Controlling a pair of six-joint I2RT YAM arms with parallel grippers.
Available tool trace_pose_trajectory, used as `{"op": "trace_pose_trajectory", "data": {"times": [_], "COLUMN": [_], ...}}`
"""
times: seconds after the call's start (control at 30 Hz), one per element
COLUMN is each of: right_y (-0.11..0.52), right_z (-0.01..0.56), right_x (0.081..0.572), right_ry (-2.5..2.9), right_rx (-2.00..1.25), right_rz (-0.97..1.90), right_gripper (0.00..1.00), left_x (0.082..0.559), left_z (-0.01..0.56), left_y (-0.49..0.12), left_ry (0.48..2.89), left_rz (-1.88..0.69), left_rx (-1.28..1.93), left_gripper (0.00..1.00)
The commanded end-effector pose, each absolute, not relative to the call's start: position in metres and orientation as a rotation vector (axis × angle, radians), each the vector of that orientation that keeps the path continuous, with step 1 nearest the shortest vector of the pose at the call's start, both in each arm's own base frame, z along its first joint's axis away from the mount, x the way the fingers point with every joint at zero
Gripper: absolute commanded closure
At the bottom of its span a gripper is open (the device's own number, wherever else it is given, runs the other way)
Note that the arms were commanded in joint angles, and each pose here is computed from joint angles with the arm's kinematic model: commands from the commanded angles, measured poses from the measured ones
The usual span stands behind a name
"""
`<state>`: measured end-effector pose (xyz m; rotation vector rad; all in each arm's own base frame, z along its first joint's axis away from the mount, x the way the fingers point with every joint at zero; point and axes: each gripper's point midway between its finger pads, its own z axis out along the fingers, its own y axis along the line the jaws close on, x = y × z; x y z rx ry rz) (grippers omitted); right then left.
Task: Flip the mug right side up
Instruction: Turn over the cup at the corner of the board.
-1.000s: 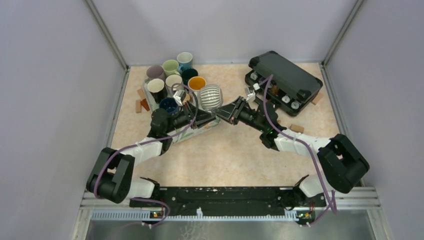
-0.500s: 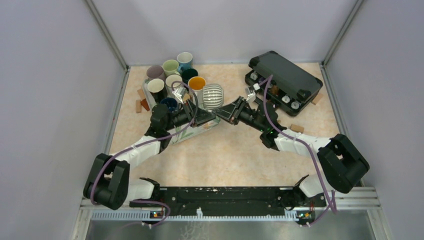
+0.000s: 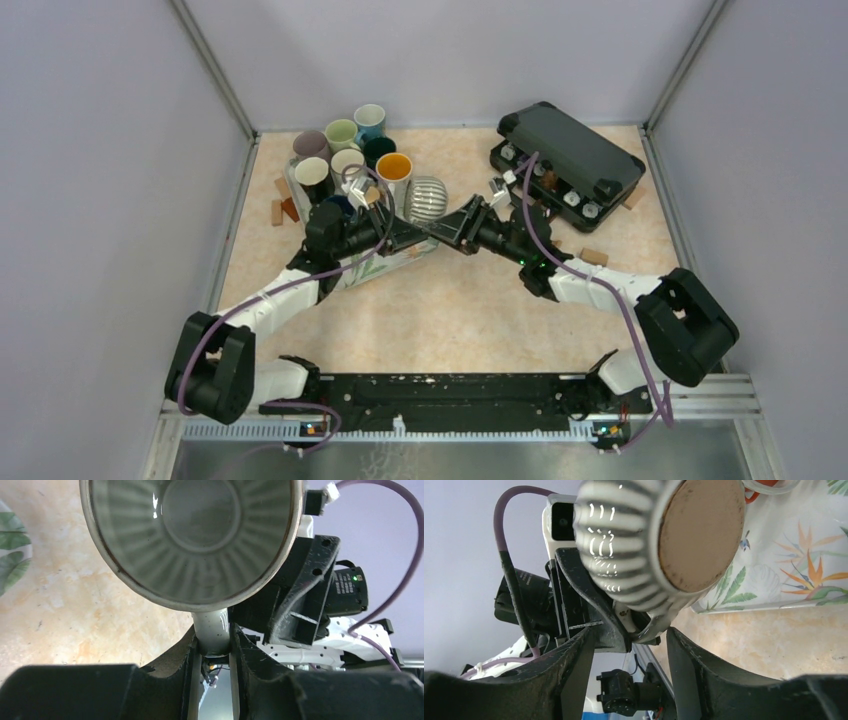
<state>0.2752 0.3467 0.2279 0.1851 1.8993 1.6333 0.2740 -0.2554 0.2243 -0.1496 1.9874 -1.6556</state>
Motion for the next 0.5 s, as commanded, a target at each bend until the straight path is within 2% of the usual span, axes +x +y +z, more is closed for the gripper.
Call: {"op": "trace_pose_trajectory", "data": {"times": [0.0,0.33,0.47], "right_y": [0.347,0.336,0.325], "right_z": [0.253,0.237,0.228], "right_x": [0.27,0.27,0.27], "right_ry": [1.823,1.897,1.943], "right_rx": [0.098,0.097,0.102], "right_rz": [1.648,1.517,1.412], "right_gripper": [0.42,0.05,0.01], "left_x": [0.289,0.295,0.3], "left_z": [0.257,0.253,0.248], "left_y": [-0.252,-0.246,-0.242], "left_ry": [1.844,1.872,1.902], "left_rz": [-1.578,-1.463,-1.388], "left_rx": [-0.059,-0.059,-0.061], "left_gripper": [1.0,1.0,1.0]}}
